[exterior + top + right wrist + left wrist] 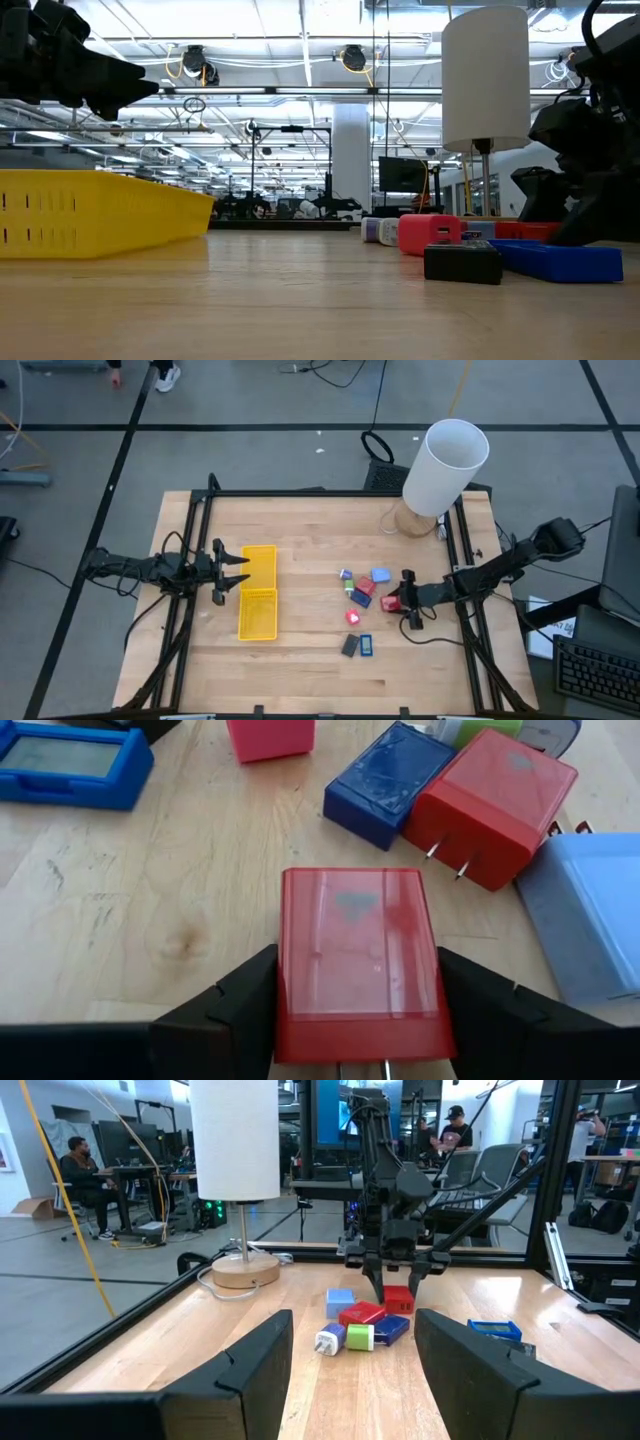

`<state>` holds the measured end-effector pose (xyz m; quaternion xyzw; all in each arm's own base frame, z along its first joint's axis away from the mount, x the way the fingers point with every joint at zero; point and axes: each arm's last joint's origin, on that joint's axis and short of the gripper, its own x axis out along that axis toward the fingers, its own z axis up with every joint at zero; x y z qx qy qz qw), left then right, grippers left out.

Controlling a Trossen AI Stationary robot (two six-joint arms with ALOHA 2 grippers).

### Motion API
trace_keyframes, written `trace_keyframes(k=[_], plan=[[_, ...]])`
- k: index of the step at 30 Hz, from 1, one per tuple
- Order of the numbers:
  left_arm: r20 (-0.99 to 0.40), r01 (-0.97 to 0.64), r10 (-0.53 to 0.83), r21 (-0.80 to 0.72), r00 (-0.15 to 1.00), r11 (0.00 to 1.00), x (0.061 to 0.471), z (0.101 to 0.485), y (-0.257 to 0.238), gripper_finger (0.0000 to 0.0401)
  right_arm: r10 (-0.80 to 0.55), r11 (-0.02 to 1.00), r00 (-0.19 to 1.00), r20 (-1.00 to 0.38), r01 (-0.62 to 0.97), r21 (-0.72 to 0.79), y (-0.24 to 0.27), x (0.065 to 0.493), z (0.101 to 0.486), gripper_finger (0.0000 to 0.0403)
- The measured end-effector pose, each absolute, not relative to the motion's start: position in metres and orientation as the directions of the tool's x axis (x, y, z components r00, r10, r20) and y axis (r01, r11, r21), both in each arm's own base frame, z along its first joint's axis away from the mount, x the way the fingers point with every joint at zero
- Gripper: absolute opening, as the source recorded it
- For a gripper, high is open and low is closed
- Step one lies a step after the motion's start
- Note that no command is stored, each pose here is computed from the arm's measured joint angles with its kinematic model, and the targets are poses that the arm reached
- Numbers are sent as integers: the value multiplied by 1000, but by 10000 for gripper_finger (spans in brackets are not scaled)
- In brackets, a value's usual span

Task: Pick & Place Office items
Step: Put the bottom red charger adapter into the top yellow bin

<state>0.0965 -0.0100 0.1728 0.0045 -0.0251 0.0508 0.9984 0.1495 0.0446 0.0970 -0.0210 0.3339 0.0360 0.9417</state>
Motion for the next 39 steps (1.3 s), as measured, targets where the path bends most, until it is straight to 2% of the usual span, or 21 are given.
trace_keyframes(k=[12,18,39], plan=[[51,-101,101,6,994,995,97,173,-10,214,72,997,834,-547,-80,9,45,150,111,210],[51,-101,101,7,994,995,97,173,-10,214,125,992,840,-528,-118,48,46,150,114,212],[51,-101,101,6,994,995,97,173,-10,214,176,984,888,-424,-157,79,49,155,125,211]])
